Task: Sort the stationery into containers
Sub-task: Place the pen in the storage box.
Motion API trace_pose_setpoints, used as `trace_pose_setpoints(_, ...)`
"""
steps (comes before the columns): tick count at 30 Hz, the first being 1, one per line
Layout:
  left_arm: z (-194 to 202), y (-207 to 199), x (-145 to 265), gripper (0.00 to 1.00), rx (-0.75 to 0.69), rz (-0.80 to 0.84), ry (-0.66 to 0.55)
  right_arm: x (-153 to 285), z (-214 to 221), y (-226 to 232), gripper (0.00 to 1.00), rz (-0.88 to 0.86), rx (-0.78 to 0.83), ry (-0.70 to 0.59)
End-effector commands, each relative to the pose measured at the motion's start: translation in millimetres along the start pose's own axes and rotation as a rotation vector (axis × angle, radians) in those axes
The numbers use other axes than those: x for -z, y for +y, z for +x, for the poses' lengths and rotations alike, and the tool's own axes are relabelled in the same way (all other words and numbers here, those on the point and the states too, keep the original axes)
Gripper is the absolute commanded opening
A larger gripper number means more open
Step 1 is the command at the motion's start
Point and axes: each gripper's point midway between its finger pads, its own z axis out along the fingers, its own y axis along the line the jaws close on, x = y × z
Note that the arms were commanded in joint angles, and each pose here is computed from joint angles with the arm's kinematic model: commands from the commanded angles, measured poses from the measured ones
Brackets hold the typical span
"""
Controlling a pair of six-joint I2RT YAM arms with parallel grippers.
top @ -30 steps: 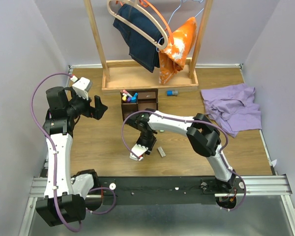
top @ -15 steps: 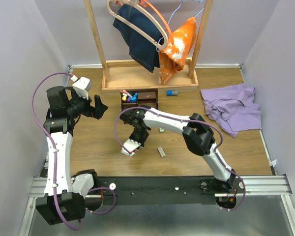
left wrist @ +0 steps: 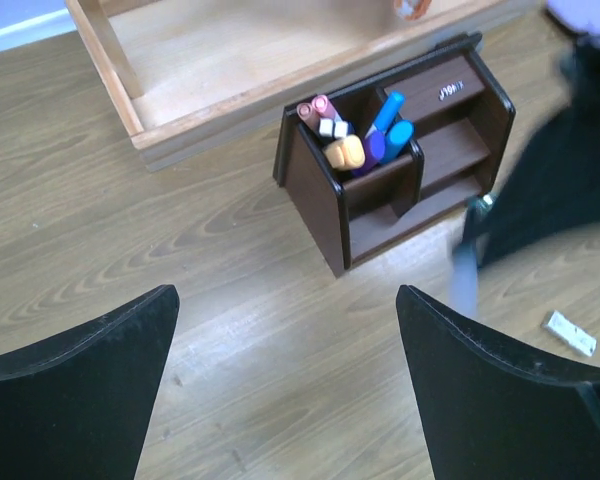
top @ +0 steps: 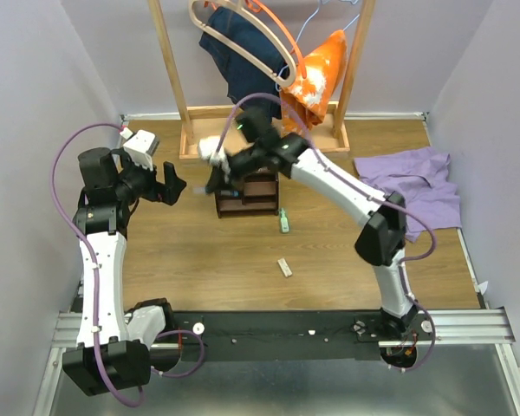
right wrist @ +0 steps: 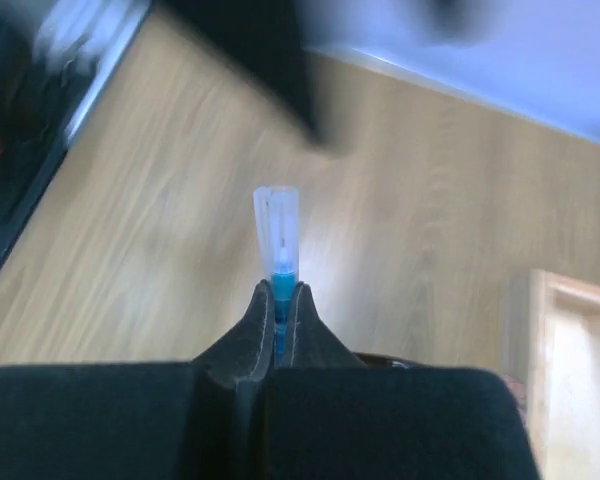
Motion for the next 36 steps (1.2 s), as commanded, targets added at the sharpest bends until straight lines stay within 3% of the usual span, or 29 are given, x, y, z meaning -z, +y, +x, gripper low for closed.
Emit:
trace_pose_setpoints(1,-16.8,5.4,-3.2,0.99,0.028,-0.031,-0.067,84.1,-64.3,-79.4,0.01,0.157,-0.482,-0.583)
trace_pose_setpoints(3,-16.9,5.3,-5.7,0.99,0.047,-0.024,-0.069,104.7,-63.8,-99.4,0.01,0.223,-0.479,-0.681)
trace_pose_setpoints(9,-14.7,8.5,-15.5,0.99,0.073,0.000,-0.040,112.4,-49.1,-122.9,0.01,0.315,-0.408,-0.760)
trace_pose_setpoints(17,-2.6,18.6,-27.7,0.99,0.097,-0.004,0.016,99.4,-16.9,-123.5,0.01,0.364,-0.314,-0.738)
trace_pose_setpoints(25,5.7,29.4,-37.8,0.99,0.110,-0.014,0.049,97.8,16.8,-124.9,0.01,0.520,-0.110,-0.687)
trace_pose_setpoints(36,17.3,36.9,-47.1,0.99,0.123,-0.016,0.080,87.5,53.1,-137.4,0.01,0.570,-0.141,-0.691)
